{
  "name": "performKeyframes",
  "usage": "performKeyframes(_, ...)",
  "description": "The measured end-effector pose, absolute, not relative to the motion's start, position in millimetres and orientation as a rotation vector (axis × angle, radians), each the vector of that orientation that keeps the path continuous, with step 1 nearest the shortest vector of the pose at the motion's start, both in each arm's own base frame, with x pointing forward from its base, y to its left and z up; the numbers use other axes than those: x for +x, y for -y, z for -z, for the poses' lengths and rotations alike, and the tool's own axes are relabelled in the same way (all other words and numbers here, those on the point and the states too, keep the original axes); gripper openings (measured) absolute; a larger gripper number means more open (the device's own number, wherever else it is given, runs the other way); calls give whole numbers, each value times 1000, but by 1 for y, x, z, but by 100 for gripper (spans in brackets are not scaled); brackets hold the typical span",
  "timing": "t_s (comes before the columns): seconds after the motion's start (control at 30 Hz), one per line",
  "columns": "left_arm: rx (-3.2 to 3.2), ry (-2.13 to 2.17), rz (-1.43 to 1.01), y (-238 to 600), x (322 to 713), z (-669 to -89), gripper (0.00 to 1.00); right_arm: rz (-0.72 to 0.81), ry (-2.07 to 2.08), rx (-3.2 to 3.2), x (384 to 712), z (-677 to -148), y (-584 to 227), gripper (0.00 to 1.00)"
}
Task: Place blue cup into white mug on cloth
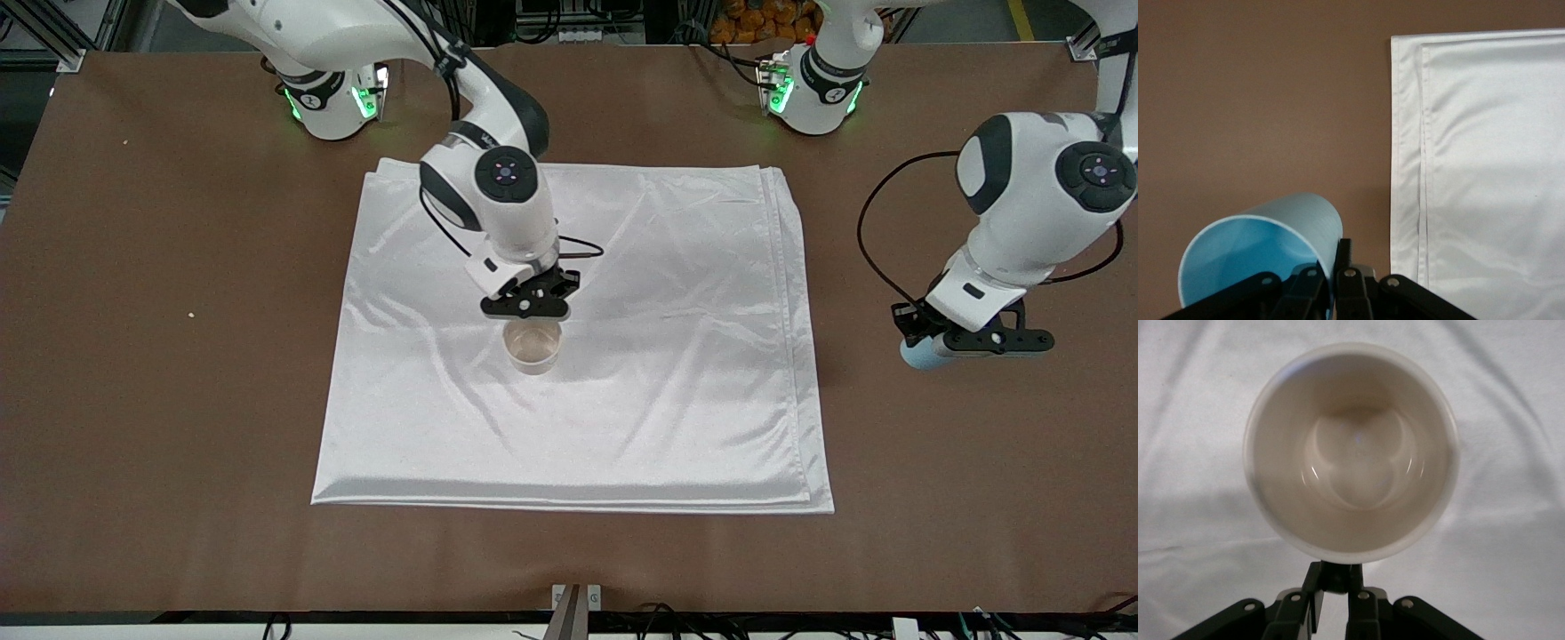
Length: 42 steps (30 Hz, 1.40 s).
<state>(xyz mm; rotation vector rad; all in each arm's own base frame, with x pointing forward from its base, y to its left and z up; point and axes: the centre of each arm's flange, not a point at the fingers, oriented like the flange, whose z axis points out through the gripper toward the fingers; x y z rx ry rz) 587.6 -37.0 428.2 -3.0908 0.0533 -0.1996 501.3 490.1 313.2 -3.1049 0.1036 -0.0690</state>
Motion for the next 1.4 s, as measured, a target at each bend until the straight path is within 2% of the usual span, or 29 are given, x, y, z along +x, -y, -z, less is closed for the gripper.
performKeyframes(0.4,-3088,-93,109,56,592,-482,4,90,-47,-3069,486,-278,-527,19)
performKeyframes(1.17,-3090,-131,93,72,591,-482,4,80,64,-3093,464,-243,-545,20)
performKeyframes(1.23,-3090,-132,92,72,591,-482,4,82,63,-3092,464,-243,-545,24)
performKeyframes(1.27,-3090,-133,91,73,591,-482,4,84,63,-3091,464,-244,-545,32)
performKeyframes(1.4,-3090,-135,86,73,590,-481,4,94,58,-3084,467,-249,-546,48)
